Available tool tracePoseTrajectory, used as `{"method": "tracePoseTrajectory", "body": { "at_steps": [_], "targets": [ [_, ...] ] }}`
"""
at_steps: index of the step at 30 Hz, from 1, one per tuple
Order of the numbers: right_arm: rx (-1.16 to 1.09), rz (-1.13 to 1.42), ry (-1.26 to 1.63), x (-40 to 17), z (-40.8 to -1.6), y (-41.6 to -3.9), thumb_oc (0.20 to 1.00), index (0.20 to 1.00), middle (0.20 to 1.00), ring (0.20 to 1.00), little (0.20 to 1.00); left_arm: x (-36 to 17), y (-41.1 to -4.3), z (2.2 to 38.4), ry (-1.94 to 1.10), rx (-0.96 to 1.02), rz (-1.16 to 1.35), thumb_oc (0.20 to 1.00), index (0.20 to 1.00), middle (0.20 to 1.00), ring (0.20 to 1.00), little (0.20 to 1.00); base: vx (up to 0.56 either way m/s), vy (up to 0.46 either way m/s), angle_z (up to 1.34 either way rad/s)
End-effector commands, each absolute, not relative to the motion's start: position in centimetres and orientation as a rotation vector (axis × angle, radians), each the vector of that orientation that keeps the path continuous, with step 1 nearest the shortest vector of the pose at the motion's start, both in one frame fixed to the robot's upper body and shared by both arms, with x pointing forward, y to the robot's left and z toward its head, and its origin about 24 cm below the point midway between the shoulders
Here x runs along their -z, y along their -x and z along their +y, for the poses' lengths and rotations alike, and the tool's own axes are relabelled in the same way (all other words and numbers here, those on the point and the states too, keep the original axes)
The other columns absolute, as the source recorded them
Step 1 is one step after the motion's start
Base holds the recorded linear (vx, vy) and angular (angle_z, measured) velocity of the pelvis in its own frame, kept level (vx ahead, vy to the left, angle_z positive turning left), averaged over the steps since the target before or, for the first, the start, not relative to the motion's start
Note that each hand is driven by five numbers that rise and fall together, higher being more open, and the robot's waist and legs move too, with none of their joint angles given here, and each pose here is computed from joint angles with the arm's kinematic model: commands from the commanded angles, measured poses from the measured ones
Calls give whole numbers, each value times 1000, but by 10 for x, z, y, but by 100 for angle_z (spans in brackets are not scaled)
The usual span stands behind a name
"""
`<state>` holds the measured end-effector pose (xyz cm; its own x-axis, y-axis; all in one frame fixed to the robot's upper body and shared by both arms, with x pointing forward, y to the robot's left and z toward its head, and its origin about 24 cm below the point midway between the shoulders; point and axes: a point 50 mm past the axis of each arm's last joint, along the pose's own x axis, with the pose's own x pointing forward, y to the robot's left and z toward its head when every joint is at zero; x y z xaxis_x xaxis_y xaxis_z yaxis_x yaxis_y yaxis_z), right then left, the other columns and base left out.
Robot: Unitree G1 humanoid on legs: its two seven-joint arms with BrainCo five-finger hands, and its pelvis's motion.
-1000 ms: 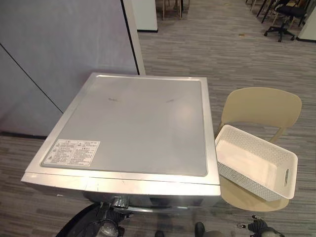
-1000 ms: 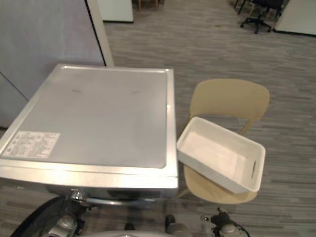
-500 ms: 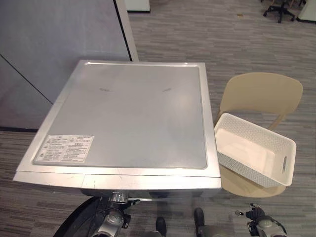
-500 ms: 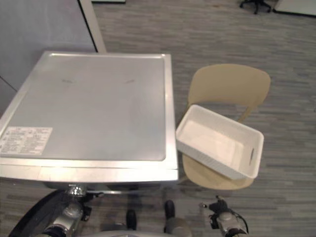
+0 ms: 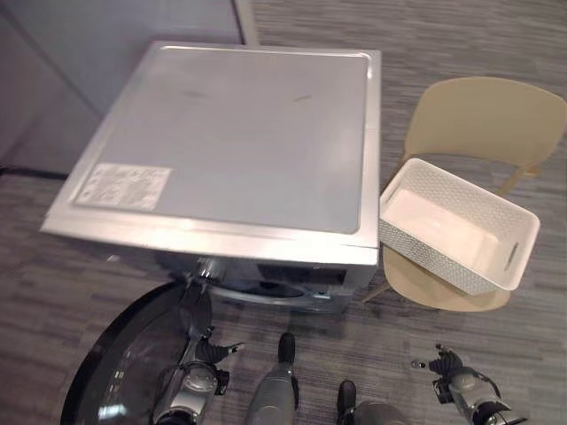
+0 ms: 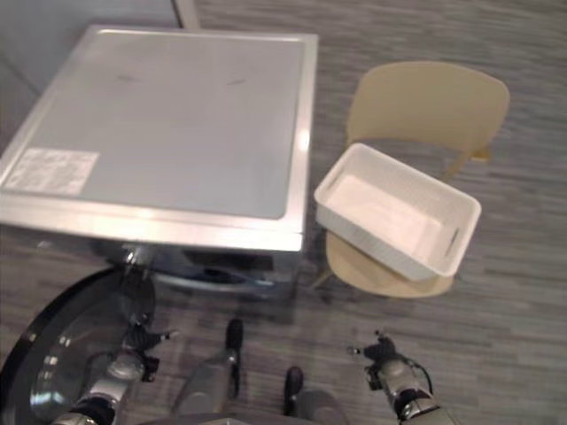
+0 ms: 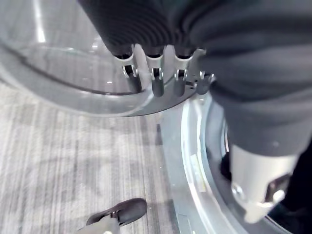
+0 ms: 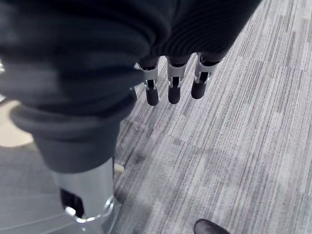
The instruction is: Grab the laundry basket,head to the washer,open it,put in the laundry and shut it.
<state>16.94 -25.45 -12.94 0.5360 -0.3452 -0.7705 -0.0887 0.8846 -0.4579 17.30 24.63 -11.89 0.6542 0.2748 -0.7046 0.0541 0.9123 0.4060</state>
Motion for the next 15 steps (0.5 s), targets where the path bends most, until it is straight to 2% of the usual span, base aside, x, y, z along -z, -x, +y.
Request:
{"method": "tracePoseTrajectory", "body": {
  "at_steps": [1, 8, 12, 14, 15],
  "targets": [
    [237, 1016, 488, 128, -272, -157, 1000, 1000, 1000, 1000, 1000, 113, -184, 250, -426, -137, 816, 1000, 1000, 1000, 1000, 1000, -220, 76, 46],
    [233, 1090, 484, 136, -275, -137, 1000, 1000, 1000, 1000, 1000, 114, -184, 245, -456, -108, 818, 1000, 1000, 1000, 1000, 1000, -23, 161, 28],
    [221, 1105, 485, 139, -271, -132, 1000, 1000, 1000, 1000, 1000, 103, -196, 244, -511, -68, 741, 1000, 1000, 1000, 1000, 1000, 21, 182, -2],
    [202, 1102, 483, 140, -266, -133, 1000, 1000, 1000, 1000, 1000, 78, -220, 242, -542, -46, 591, 1000, 1000, 1000, 1000, 1000, 2, 151, 1],
    [201, 1102, 483, 140, -265, -133, 1000, 1000, 1000, 1000, 1000, 78, -220, 242, -543, -46, 591, 1000, 1000, 1000, 1000, 1000, -3, 127, 10]
  ]
}}
